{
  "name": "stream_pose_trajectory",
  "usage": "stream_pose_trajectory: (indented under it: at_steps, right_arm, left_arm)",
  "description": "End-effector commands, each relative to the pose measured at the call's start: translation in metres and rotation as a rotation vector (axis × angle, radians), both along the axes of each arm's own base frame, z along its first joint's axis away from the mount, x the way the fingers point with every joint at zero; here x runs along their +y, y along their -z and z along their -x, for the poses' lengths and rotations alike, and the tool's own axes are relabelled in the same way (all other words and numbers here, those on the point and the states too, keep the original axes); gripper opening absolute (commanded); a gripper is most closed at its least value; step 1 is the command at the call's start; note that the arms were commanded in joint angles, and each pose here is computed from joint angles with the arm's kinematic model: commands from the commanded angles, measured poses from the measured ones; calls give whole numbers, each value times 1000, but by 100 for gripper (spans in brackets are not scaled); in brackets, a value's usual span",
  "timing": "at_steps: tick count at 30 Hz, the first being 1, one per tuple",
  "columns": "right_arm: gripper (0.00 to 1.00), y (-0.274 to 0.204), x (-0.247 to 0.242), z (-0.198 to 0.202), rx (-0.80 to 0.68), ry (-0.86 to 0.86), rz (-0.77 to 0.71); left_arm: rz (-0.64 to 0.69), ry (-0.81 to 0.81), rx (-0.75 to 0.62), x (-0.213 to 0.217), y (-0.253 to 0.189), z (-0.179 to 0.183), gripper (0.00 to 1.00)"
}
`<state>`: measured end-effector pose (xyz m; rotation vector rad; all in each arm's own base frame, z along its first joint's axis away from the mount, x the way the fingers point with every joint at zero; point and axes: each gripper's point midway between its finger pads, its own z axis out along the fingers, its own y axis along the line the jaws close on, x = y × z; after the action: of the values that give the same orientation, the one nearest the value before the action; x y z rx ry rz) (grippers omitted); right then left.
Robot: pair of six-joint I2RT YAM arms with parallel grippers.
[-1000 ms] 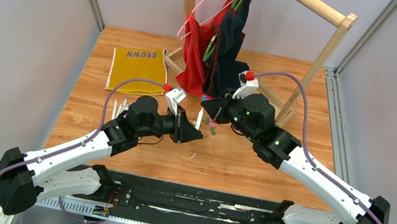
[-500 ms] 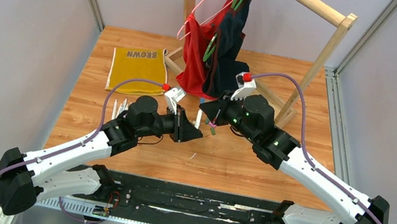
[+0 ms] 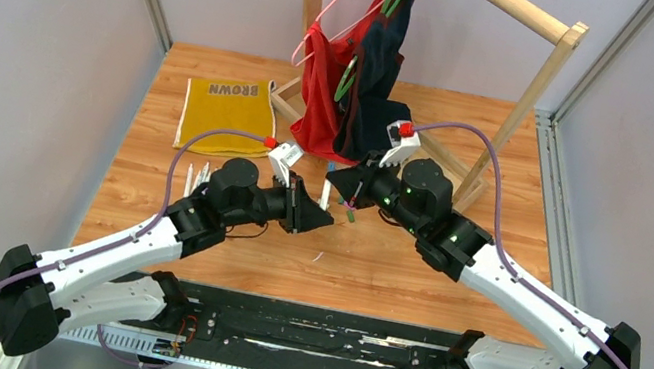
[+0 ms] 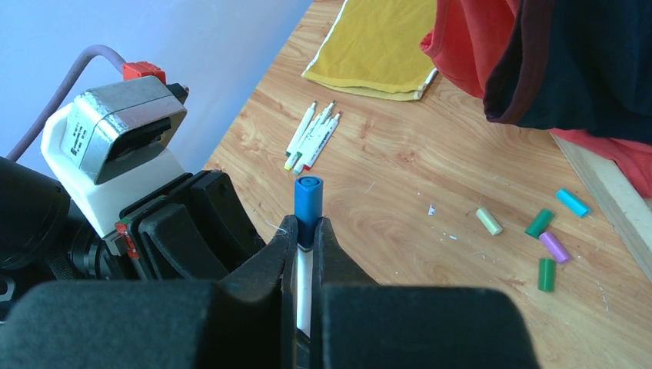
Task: Insert the pens into the pen caps
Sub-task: Insert the pen cap onto the pen.
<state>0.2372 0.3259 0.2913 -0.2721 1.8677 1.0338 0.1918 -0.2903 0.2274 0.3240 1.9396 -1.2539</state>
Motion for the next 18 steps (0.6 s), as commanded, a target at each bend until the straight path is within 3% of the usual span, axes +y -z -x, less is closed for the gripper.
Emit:
stream_pose_trajectory:
  at_steps: [1,18]
  right_arm:
    - [0,12,-1,9,8,-43,24]
    - [1,61,-3,12,25,-23,226]
  left_arm:
    - [93,-26,-101,-5,-44,-9,0]
    - [71,-54,-211,-8,-69,-26,0]
